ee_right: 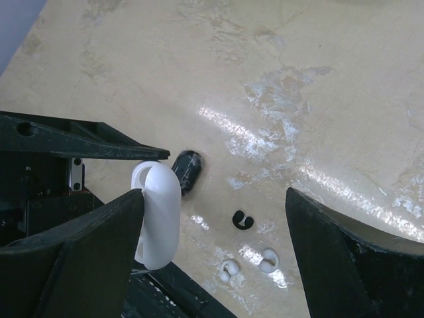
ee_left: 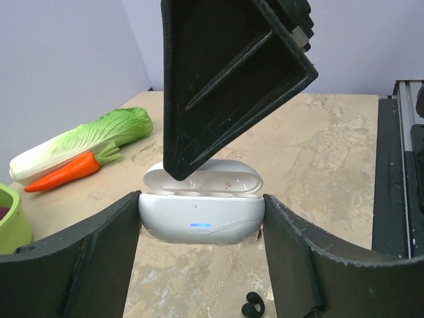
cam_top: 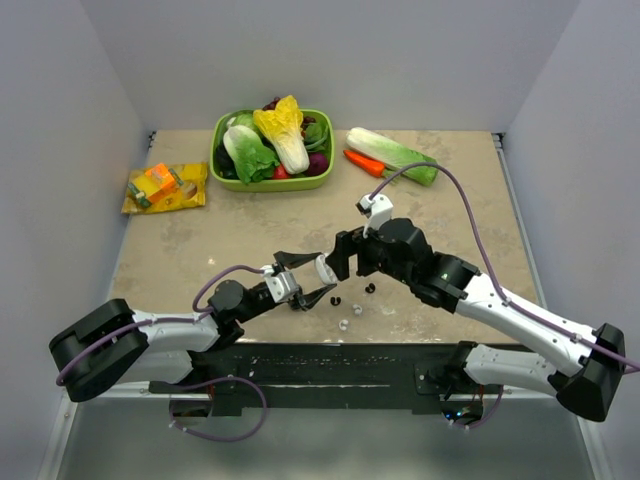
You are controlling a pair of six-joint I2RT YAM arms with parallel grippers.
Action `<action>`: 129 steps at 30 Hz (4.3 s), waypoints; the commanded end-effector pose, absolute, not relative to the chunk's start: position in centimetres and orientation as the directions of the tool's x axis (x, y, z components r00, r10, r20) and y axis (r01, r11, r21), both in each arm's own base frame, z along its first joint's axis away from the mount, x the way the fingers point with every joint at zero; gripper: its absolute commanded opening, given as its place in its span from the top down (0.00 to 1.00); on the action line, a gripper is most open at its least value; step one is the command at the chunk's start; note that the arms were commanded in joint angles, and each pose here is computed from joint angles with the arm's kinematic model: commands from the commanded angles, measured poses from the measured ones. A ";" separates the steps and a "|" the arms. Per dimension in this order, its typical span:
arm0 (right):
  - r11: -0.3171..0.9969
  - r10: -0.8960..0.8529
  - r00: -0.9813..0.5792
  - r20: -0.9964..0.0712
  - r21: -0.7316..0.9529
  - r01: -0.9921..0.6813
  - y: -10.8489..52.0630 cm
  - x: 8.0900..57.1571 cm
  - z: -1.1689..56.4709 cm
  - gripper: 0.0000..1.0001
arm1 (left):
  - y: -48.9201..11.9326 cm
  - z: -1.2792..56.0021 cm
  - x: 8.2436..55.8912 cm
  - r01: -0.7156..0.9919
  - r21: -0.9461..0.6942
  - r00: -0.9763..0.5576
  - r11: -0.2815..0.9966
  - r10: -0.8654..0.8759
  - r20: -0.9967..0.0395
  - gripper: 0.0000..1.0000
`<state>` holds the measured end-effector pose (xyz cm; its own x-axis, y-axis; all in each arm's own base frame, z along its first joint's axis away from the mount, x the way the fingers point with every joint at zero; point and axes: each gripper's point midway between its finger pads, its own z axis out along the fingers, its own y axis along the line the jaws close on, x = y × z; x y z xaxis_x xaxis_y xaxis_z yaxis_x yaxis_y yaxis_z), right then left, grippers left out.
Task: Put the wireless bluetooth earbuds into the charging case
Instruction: Open the charging case, then adjust the charging case.
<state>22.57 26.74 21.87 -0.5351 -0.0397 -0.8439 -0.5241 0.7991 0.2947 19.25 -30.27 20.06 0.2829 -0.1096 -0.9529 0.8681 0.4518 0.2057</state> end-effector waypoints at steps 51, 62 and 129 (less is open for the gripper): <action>0.713 0.026 -0.560 -0.828 0.408 -0.571 29.0 22.4 22.9 0.59 | -28.4 28.6 18.3 0.794 0.267 0.497 0.546 -0.329 -0.803 1.00; 0.711 0.019 -0.538 -0.843 0.390 -0.585 28.6 22.3 23.3 0.80 | -28.4 28.4 18.4 0.797 0.259 0.487 0.545 -0.328 -0.810 1.00; 0.696 -0.489 0.027 -0.872 -0.408 -0.591 26.6 19.6 29.9 1.00 | -32.3 27.7 17.4 0.996 -0.080 -0.068 0.045 -0.223 -0.973 0.21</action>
